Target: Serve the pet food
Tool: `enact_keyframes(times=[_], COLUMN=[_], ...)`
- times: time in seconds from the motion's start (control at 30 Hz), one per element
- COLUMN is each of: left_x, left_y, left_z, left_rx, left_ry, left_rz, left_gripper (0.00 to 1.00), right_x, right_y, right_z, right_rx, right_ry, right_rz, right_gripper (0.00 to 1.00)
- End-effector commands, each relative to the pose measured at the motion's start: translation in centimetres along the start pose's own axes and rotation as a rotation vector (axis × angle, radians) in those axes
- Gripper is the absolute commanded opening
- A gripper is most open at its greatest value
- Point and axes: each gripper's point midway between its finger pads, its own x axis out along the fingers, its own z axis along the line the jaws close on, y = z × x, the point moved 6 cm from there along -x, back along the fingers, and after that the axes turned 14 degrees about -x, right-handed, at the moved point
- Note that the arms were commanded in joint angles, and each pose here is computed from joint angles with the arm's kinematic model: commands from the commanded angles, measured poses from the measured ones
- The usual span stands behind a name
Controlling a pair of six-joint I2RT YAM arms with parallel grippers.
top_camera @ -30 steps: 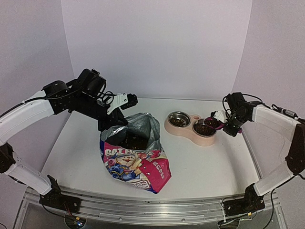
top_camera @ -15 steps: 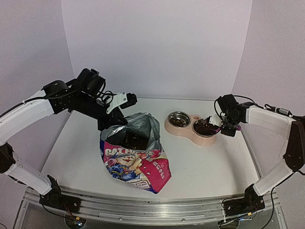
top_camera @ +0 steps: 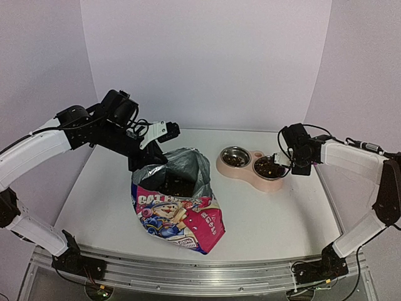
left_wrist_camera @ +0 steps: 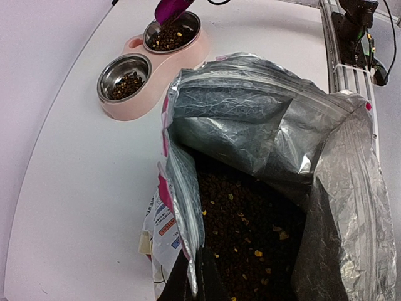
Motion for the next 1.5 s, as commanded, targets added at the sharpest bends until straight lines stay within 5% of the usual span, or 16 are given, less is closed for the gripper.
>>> enact_keyframes(times=[0.0,0.27,0.43,0.63,0.9,1.2,1.47], left_x=[-1.0,-1.2,-1.3,-1.4,-2.3,-3.2,-3.8], left_y=[-1.2,-1.4,-1.5,-1.9,-3.1,-4.6,-5.3], left_z=[0.1,0.2,0.3,1.0,1.7,1.9,2.2], left_rx=[0.016,0.016,0.013,-0.030,-0.095,-0.090,-0.101], left_ry=[-0.004,-0.010,-0.012,-0.062,-0.103,-0.114,-0.118], left_rz=[-0.040,-0.041,-0.047,-0.058,-0.092,-0.133,-0.143], left_gripper=[0.00,0.00,0.00,0.00,0.00,0.00,0.00], right_x=[-1.0,-1.9,-4.8,-11.6,-23.4,-33.6,-33.2], right_y=[0.8,1.5,2.3,3.2,-0.2,-8.1,-10.1], right_z=[-0.7,-1.8,-5.4,-9.7,-9.9,-3.2,1.2], right_rx=[-0.020,0.012,0.197,0.490,0.584,0.231,-0.081], right_ry=[0.092,0.177,0.279,0.315,0.364,0.364,0.296], right_rz=[0.070,0.111,0.005,-0.353,-0.725,-0.957,-0.807], right_gripper=[0.00,0.00,0.00,0.00,0.00,0.00,0.00])
